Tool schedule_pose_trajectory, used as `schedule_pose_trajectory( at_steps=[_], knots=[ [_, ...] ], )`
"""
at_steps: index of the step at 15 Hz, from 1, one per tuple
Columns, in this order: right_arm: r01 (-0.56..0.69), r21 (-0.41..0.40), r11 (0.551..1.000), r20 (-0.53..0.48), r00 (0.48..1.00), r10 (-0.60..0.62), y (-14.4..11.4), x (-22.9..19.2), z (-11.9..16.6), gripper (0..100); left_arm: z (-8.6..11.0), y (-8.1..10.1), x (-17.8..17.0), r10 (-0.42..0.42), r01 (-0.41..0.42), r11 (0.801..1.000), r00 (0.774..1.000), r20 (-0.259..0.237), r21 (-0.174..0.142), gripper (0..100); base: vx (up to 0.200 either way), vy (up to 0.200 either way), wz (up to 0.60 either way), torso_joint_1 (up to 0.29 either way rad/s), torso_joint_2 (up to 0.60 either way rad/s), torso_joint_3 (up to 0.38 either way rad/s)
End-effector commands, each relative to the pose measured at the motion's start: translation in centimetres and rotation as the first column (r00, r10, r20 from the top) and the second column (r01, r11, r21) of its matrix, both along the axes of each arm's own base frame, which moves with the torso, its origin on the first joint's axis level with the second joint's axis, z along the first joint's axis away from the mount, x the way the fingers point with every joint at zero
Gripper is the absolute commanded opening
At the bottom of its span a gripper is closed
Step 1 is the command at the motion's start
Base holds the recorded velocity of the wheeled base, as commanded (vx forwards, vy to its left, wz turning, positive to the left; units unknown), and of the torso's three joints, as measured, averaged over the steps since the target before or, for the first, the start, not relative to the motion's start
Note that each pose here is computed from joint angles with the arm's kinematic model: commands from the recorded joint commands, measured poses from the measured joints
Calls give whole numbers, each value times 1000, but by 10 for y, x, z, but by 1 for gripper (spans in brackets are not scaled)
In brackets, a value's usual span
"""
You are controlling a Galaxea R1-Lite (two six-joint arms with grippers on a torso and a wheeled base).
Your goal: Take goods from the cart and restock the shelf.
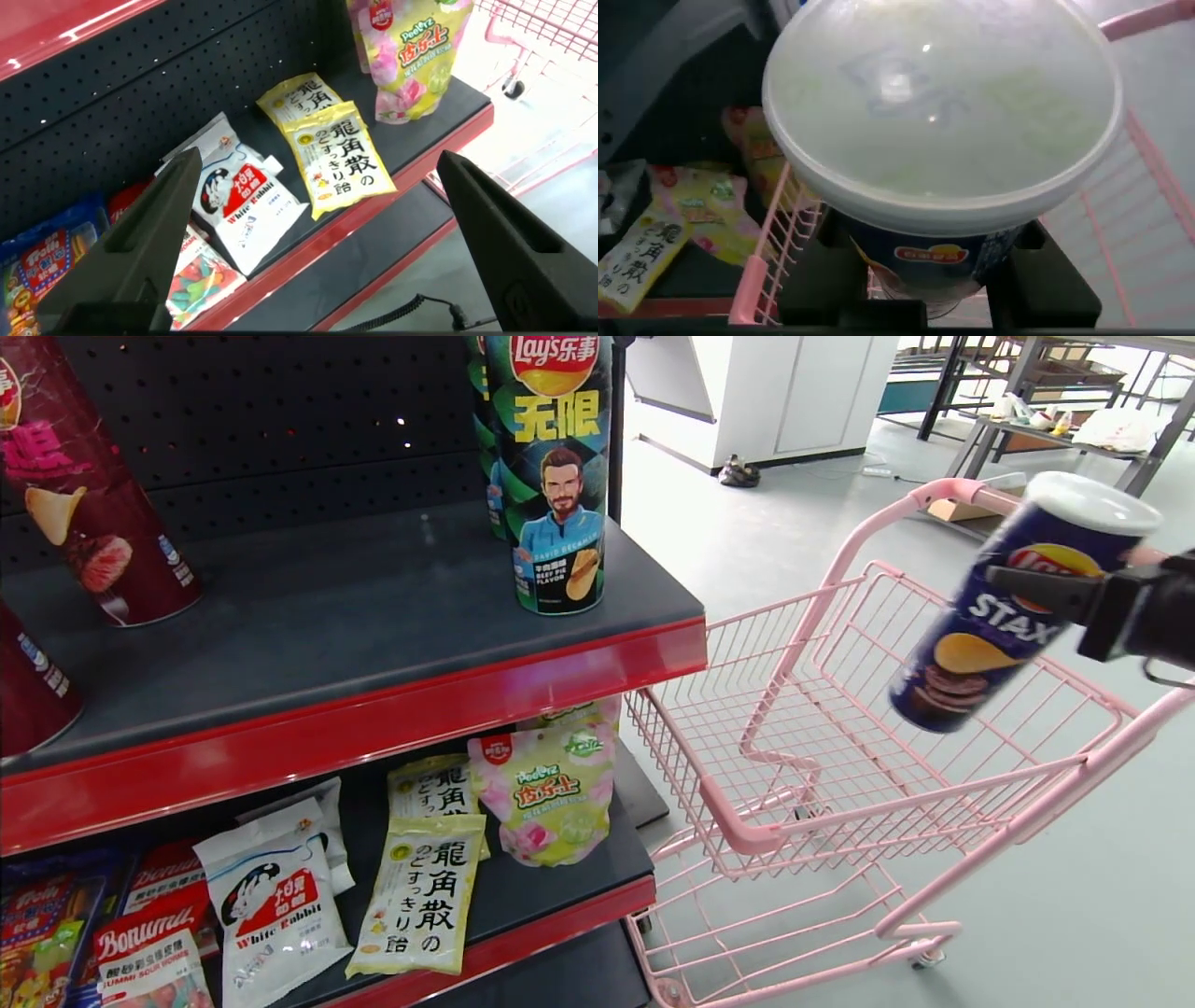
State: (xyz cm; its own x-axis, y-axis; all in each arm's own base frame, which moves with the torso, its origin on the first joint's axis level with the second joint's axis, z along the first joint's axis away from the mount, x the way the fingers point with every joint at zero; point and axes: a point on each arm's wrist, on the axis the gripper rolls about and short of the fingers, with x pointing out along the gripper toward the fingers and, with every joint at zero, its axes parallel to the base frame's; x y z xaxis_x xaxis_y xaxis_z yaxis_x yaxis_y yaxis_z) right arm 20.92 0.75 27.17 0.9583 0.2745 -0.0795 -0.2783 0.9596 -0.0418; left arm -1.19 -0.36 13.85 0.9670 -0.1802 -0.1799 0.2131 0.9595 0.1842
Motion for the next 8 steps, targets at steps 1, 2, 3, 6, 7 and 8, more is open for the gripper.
schedule_pose_trajectory(
  at_steps=[1,2,3,6,7,8],
  knots=[
    [253,-53,966,25,967,-253,-13,-98,-3,0,0,0,-2,2,-2,1000,1000,12,0,100,0,0,0,0,0,0],
    [264,-55,963,19,965,-263,-13,-112,-9,0,0,0,-1,3,-3,1000,1000,10,0,100,0,0,0,0,0,0],
    [268,-55,962,12,963,-267,-12,-123,-14,0,0,0,-1,8,-8,1000,1000,10,1,100,0,0,0,0,0,0],
    [382,-73,921,-37,922,-386,-18,-141,-28,0,-2,0,-1,20,-20,1000,1000,7,3,100,0,0,0,0,0,0],
    [407,-75,910,-38,911,-411,-19,-142,-29,0,-1,0,-1,17,-17,1000,1000,8,1,100,0,0,0,0,0,0],
    [415,-83,906,-31,908,-418,-20,-143,-28,0,-2,0,-1,14,-14,1000,1000,7,1,100,0,0,0,0,0,0]
  ],
)
